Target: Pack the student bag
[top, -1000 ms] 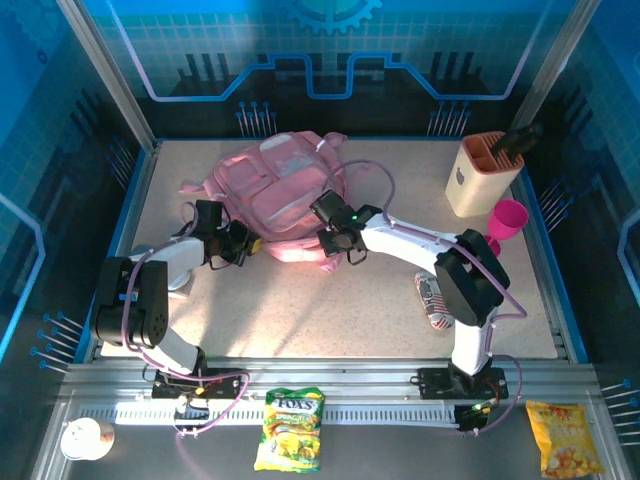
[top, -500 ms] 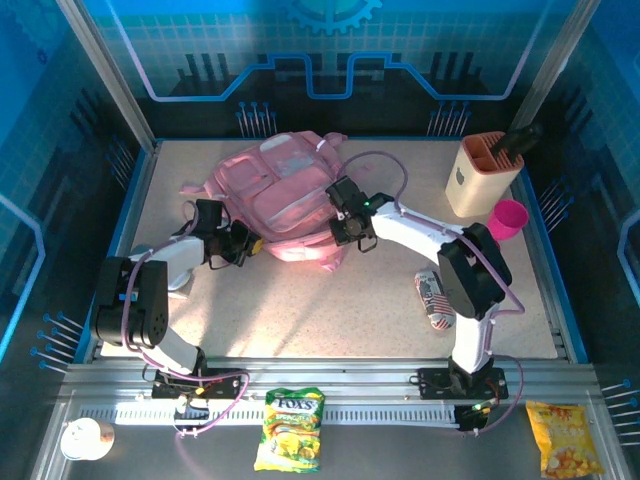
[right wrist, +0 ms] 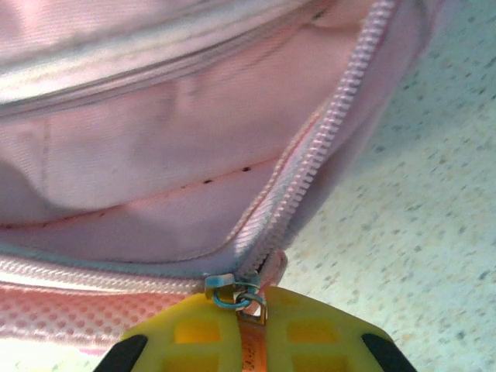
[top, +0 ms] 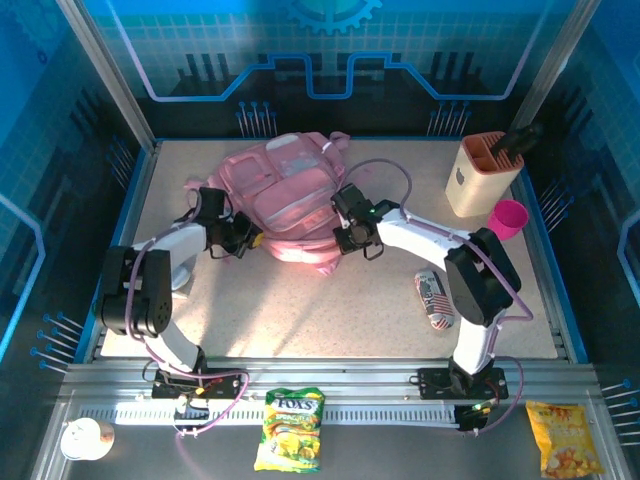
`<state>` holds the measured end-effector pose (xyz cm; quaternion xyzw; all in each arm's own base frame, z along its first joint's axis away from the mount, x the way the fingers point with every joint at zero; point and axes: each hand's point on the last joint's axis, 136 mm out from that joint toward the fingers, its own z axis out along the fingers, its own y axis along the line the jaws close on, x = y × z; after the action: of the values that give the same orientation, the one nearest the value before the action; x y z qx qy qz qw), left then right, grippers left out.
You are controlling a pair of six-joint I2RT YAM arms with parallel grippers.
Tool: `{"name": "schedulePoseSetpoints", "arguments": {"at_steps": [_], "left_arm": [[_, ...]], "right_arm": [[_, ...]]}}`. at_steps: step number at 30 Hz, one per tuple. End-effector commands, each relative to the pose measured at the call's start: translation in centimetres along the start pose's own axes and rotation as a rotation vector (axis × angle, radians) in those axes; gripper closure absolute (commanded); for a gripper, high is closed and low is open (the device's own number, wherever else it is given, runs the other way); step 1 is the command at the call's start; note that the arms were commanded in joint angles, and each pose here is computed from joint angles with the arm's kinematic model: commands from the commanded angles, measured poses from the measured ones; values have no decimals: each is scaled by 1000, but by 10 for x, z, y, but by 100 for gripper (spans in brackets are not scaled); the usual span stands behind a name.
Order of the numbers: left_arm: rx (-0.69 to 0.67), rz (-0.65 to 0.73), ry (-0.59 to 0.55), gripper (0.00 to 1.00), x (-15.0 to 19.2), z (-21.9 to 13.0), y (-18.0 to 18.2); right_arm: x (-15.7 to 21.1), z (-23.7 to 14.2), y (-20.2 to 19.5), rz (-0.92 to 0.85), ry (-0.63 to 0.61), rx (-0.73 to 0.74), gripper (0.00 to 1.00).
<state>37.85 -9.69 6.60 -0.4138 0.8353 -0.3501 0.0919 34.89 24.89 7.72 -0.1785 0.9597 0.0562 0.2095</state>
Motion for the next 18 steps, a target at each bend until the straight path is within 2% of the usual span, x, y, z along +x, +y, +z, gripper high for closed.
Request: {"name": "schedulePoseSetpoints", "arguments": {"at_steps": [1, 5, 9, 13, 18], "left_arm": [[31, 93, -32, 94, -16, 4, -26], [3, 115, -68, 91, -31, 10, -30], [-40, 125, -122, 85, -45, 6, -29], [-78, 106, -184, 69, -51, -13, -13], [-105, 108, -184, 52, -31, -35, 5]], "right_arm": [[36, -16, 38, -13, 83, -112, 99], [36, -21, 81, -29, 68, -204, 99], [19, -25, 121, -44, 30, -285, 99], [1, -21, 139, -29, 8, -297, 99], [-8, -17, 143, -31, 7, -282, 99]]}}
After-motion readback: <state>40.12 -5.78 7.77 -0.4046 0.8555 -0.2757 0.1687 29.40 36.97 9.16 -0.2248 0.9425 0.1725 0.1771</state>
